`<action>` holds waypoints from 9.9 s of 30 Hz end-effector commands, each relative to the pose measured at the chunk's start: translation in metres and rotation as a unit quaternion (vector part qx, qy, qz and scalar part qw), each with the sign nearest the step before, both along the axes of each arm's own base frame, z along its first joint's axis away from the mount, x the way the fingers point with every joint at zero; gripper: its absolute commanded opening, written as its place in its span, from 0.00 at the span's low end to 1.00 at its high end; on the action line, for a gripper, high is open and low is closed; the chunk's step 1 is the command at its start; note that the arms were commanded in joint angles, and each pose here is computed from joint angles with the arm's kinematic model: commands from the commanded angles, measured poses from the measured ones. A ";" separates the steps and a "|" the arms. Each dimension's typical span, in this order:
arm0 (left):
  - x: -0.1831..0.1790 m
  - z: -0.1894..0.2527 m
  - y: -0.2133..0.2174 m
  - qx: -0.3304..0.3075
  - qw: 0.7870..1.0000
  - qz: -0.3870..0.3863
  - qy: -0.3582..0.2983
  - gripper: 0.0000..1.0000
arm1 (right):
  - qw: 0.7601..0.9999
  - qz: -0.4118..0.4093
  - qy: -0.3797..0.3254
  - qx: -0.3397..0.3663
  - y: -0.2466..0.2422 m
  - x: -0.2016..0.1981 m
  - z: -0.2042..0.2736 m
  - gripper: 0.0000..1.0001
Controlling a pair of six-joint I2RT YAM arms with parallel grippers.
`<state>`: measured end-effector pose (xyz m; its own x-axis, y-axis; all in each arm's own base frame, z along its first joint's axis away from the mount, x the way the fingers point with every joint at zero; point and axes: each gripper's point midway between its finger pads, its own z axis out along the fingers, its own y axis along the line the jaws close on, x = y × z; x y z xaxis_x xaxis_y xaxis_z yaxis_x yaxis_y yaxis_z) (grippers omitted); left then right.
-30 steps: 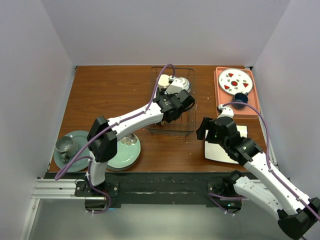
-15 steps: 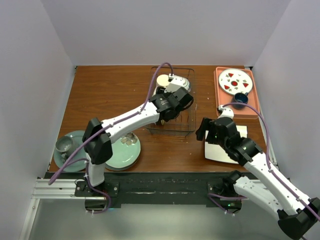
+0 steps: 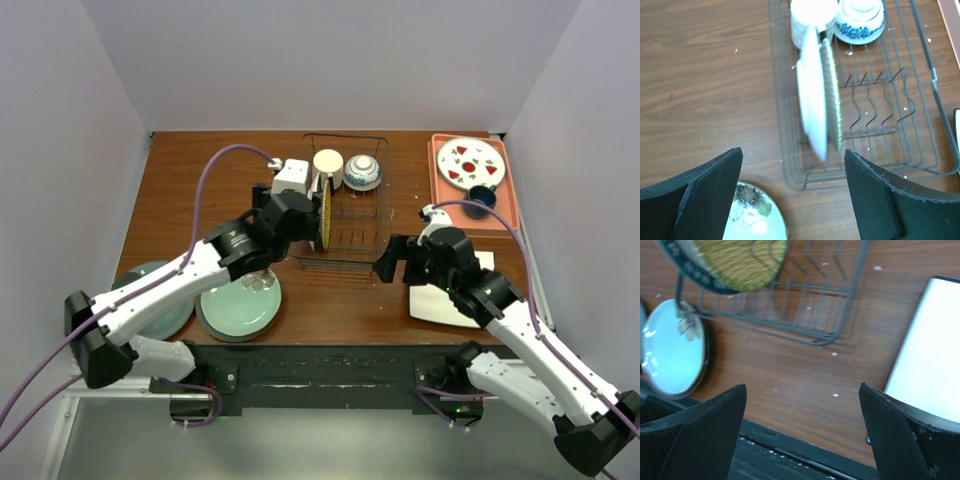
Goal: Load the mixed dishes into the dish rack
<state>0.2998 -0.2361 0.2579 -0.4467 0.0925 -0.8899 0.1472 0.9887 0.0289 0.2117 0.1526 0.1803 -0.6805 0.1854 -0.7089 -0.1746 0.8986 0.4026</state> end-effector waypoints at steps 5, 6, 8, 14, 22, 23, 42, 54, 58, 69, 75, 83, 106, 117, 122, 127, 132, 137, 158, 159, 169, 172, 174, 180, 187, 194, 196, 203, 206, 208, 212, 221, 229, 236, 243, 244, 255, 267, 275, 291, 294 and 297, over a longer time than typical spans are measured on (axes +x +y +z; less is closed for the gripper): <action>-0.016 -0.015 0.066 -0.092 0.994 0.050 0.004 0.90 | 0.986 0.127 -0.016 0.111 0.076 -0.011 0.019 0.93; -0.019 -0.023 0.071 -0.091 0.994 0.055 0.008 0.91 | 0.983 0.148 -0.008 0.107 0.091 -0.021 0.015 0.93; -0.023 -0.022 0.079 -0.096 0.993 0.062 0.003 0.92 | 0.983 0.147 -0.005 0.112 0.108 -0.022 0.015 0.93; -0.026 -0.040 0.090 -0.081 0.994 0.074 0.022 0.95 | 0.979 0.176 0.031 0.100 0.170 -0.044 -0.010 0.93; -0.017 -0.073 0.111 -0.114 0.987 0.083 0.077 0.96 | 0.983 0.146 0.060 0.090 0.232 -0.054 -0.044 0.89; -0.018 -0.072 0.111 -0.121 0.986 0.078 0.078 0.96 | 0.984 0.142 0.061 0.086 0.238 -0.052 -0.051 0.89; -0.035 -0.052 0.121 -0.144 0.985 0.064 0.065 0.96 | 0.997 0.042 0.068 -0.006 0.281 -0.009 -0.130 0.65; -0.039 -0.056 0.124 -0.142 0.985 0.066 0.067 0.96 | 0.995 0.008 0.079 -0.055 0.235 -0.018 -0.150 0.47; -0.040 -0.058 0.124 -0.143 0.985 0.067 0.069 0.96 | 0.995 0.006 0.078 -0.054 0.230 -0.020 -0.148 0.32; -0.042 -0.064 0.126 -0.141 0.985 0.070 0.076 0.96 | 0.996 0.010 0.077 -0.048 0.230 -0.022 -0.143 0.00; -0.045 -0.067 0.128 -0.139 0.984 0.075 0.080 0.96 | 0.997 0.001 0.063 -0.051 0.223 -0.018 -0.124 0.00; -0.053 -0.084 0.130 -0.148 0.980 0.090 0.099 0.97 | 0.999 0.006 0.047 -0.025 0.222 -0.018 -0.092 0.00; -0.073 -0.120 0.121 -0.173 0.972 0.072 0.144 0.96 | 0.985 0.062 0.028 0.161 0.219 -0.044 -0.003 0.00; -0.102 -0.174 0.106 -0.222 0.942 0.084 0.237 0.86 | 0.983 0.059 0.042 0.168 0.210 -0.048 -0.021 0.00; -0.104 -0.178 0.110 -0.222 0.939 0.103 0.241 0.83 | 0.983 0.051 0.051 0.168 0.204 -0.050 -0.035 0.00; -0.105 -0.184 0.117 -0.222 0.935 0.132 0.245 0.86 | 0.984 0.042 0.063 0.160 0.201 -0.050 -0.054 0.00; -0.113 -0.194 0.117 -0.227 0.928 0.141 0.262 0.87 | 0.984 0.031 0.084 0.154 0.198 -0.054 -0.076 0.00; -0.118 -0.202 0.122 -0.225 0.919 0.171 0.276 0.87 | 0.979 0.015 0.108 0.174 0.198 -0.054 -0.087 0.00; -0.128 -0.229 0.111 -0.251 0.904 0.162 0.305 0.51 | 0.984 0.049 0.110 0.134 0.219 -0.049 -0.091 0.00; -0.128 -0.229 0.112 -0.251 0.904 0.163 0.305 0.47 | 0.983 0.054 0.114 0.130 0.223 -0.049 -0.094 0.00; -0.130 -0.234 0.111 -0.250 0.904 0.156 0.309 0.30 | 0.983 0.076 0.127 0.108 0.238 -0.050 -0.107 0.32; -0.130 -0.235 0.110 -0.251 0.904 0.153 0.309 0.29 | 0.983 0.079 0.130 0.101 0.240 -0.051 -0.111 0.37; -0.130 -0.235 0.110 -0.250 0.904 0.154 0.310 0.28 | 0.983 0.079 0.130 0.101 0.241 -0.050 -0.110 0.35; -0.126 -0.226 0.112 -0.245 0.909 0.154 0.299 0.32 | 0.985 0.068 0.124 0.095 0.232 -0.049 -0.103 0.00; -0.107 -0.182 0.114 -0.241 0.926 0.146 0.252 0.59 | 0.985 0.071 0.091 0.129 0.225 -0.047 -0.065 0.00; -0.095 -0.109 0.102 -0.254 0.948 0.058 0.181 0.79 | 0.981 0.101 -0.001 0.165 0.214 -0.040 0.031 0.00; -0.090 -0.084 0.099 -0.246 0.956 0.028 0.157 0.80 | 0.979 0.102 -0.021 0.172 0.204 -0.040 0.053 0.00; -0.088 -0.029 0.072 -0.238 0.959 -0.097 0.121 0.81 | 0.969 0.109 -0.076 0.210 0.180 -0.045 0.124 0.00; -0.091 -0.009 0.057 -0.251 0.950 -0.155 0.101 0.81 | 0.968 0.104 -0.095 0.208 0.168 -0.042 0.143 0.00; -0.093 0.002 0.050 -0.259 0.944 -0.183 0.089 0.81 | 0.966 0.103 -0.105 0.211 0.162 -0.040 0.153 0.00; -0.099 0.023 0.035 -0.284 0.927 -0.236 0.064 0.81 | 0.966 0.090 -0.107 0.217 0.148 -0.026 0.156 0.00; -0.109 0.025 0.018 -0.308 0.903 -0.293 0.067 0.83 | 0.950 0.104 -0.125 0.267 0.133 -0.019 0.180 0.00; -0.118 0.034 0.000 -0.363 0.865 -0.339 0.073 0.82 | 0.914 0.105 -0.175 0.351 0.115 -0.032 0.220 0.00; -0.109 0.039 0.006 -0.349 0.882 -0.311 0.064 0.80 | 0.917 0.067 -0.198 0.339 0.088 -0.032 0.227 0.00; -0.109 0.055 0.013 -0.348 0.888 -0.299 0.037 0.80 | 0.928 0.023 -0.211 0.305 0.064 -0.026 0.220 0.00; -0.108 0.054 0.014 -0.347 0.889 -0.297 0.036 0.80 | 0.924 0.029 -0.216 0.315 0.064 -0.028 0.226 0.00; -0.123 0.050 -0.009 -0.400 0.837 -0.370 0.052 0.73 | 0.906 0.104 -0.208 0.355 0.088 -0.047 0.236 0.00; -0.143 0.060 -0.018 -0.450 0.785 -0.422 0.059 0.07 | 0.896 0.116 -0.203 0.379 0.096 -0.049 0.230 0.00; -0.131 0.084 -0.005 -0.426 0.821 -0.379 0.009 0.00 | 0.949 -0.016 -0.148 0.279 0.067 -0.016 0.171 0.58; -0.021 0.122 0.030 -0.272 0.948 -0.159 -0.046 0.00 | 0.969 -0.217 -0.103 0.052 -0.009 0.013 0.103 0.87; -0.004 0.126 0.027 -0.236 0.963 -0.112 -0.062 0.00 | 0.968 -0.223 -0.101 0.045 -0.012 0.013 0.098 0.87; 0.004 0.131 0.013 -0.216 0.969 -0.097 -0.065 0.00 | 0.967 -0.229 -0.100 0.043 -0.014 0.012 0.093 0.87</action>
